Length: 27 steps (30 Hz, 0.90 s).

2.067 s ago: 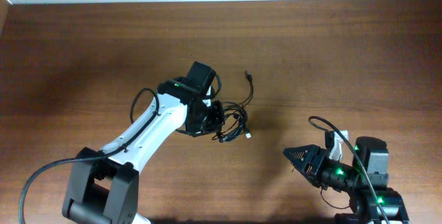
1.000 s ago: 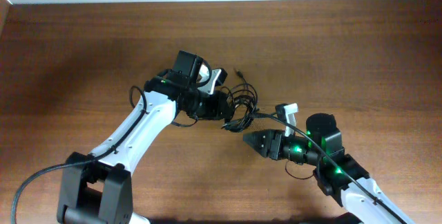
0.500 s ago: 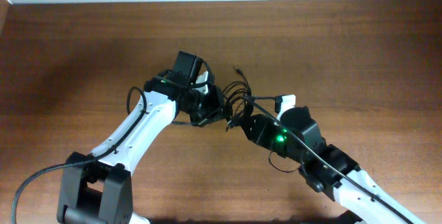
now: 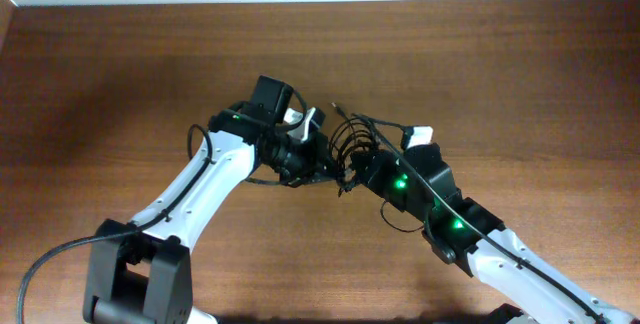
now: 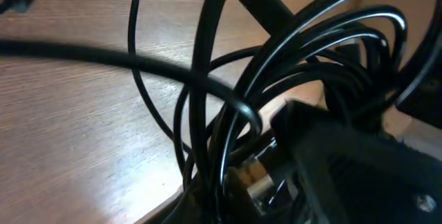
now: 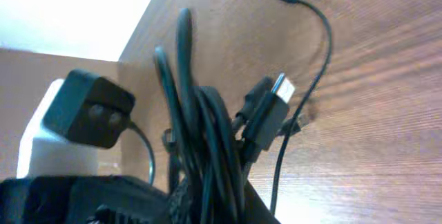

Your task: Untangle cables

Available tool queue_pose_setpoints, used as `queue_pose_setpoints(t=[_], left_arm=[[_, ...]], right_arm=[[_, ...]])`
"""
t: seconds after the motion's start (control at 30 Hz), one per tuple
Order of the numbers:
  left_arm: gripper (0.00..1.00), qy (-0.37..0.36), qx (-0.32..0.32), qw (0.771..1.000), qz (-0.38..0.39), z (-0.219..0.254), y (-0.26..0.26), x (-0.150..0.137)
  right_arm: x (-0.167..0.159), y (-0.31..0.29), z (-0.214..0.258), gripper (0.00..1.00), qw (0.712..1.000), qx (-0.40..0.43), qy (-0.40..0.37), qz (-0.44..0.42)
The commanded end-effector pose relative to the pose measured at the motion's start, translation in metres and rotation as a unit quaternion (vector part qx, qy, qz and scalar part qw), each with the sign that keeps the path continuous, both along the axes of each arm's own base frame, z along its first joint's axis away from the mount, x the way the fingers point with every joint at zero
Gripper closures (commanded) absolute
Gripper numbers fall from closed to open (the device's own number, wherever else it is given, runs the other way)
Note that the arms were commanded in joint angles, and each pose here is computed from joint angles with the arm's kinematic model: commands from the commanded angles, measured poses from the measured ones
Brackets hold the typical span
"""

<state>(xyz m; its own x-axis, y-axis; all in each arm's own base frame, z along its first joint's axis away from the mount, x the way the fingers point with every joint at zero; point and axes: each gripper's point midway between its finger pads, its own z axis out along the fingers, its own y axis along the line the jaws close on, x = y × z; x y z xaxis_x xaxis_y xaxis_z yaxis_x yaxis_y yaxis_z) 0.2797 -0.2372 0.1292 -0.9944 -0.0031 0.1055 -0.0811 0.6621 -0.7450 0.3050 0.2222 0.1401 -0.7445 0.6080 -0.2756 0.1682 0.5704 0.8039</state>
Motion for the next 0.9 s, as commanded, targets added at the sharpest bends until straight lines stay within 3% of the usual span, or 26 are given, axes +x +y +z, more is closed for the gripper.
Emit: queue_pose_setpoints(t=[0.0, 0.07, 0.17, 0.23, 0.3, 0.33, 0.4, 0.47, 0.5, 0.53, 0.57, 0.6, 0.77, 0.87], left_arm=[[1.0, 0.003, -0.083, 0.995, -0.057, 0.025, -0.022, -0.019], [1.0, -0.026, -0.099, 0.993, -0.061, 0.031, -0.027, -0.009], [1.0, -0.106, -0.095, 0.989, -0.041, 0.034, -0.022, 0.025], [1.0, -0.134, -0.015, 0.991, -0.003, 0.013, -0.004, 0.045], [1.0, -0.14, 0.05, 0.989, 0.027, -0.002, 0.012, 0.055], [1.0, -0.106, 0.084, 0.988, 0.07, -0.011, 0.024, 0.056], [1.0, -0.033, 0.087, 0.988, 0.123, -0.015, 0.034, 0.049], [1.0, 0.039, 0.01, 0.991, 0.127, 0.002, 0.028, 0.038], [1.0, 0.05, -0.017, 0.991, 0.125, 0.009, 0.028, 0.038], [1.0, 0.029, -0.021, 0.993, 0.113, 0.01, 0.032, 0.041], [1.0, -0.027, -0.022, 0.997, 0.07, 0.01, 0.032, 0.042], [1.0, -0.082, -0.02, 0.996, 0.016, 0.009, 0.033, 0.039], [1.0, -0.118, -0.052, 0.991, -0.03, 0.017, 0.026, 0.033], [1.0, -0.197, -0.093, 0.97, -0.108, 0.027, 0.018, 0.026]], right_arm=[[0.011, -0.036, -0.02, 0.83, 0.995, -0.062, 0.018, -0.073], [0.003, -0.035, -0.028, 0.78, 0.995, -0.068, 0.038, -0.058], [-0.013, -0.011, -0.023, 0.51, 0.997, -0.06, 0.027, 0.046], [-0.028, 0.005, -0.001, 0.29, 0.992, -0.04, -0.008, 0.12], [-0.035, 0.003, 0.043, 0.14, 0.988, -0.02, -0.077, 0.13], [-0.037, -0.001, 0.062, 0.14, 0.986, -0.015, -0.108, 0.125], [-0.038, -0.011, 0.066, 0.14, 0.988, -0.026, -0.113, 0.105], [-0.05, -0.025, 0.022, 0.32, 0.993, -0.072, -0.023, 0.093], [-0.055, -0.033, 0.004, 0.32, 0.993, -0.09, 0.017, 0.08], [-0.055, -0.033, -0.003, 0.32, 0.992, -0.095, 0.029, 0.081], [-0.052, -0.031, -0.002, 0.4, 0.992, -0.093, 0.024, 0.081], [-0.045, -0.025, 0.009, 0.56, 0.993, -0.078, -0.002, 0.083], [-0.04, -0.002, 0.029, 0.59, 0.992, -0.027, -0.038, 0.12], [-0.027, 0.001, 0.016, 0.59, 0.994, -0.028, -0.027, 0.104]])
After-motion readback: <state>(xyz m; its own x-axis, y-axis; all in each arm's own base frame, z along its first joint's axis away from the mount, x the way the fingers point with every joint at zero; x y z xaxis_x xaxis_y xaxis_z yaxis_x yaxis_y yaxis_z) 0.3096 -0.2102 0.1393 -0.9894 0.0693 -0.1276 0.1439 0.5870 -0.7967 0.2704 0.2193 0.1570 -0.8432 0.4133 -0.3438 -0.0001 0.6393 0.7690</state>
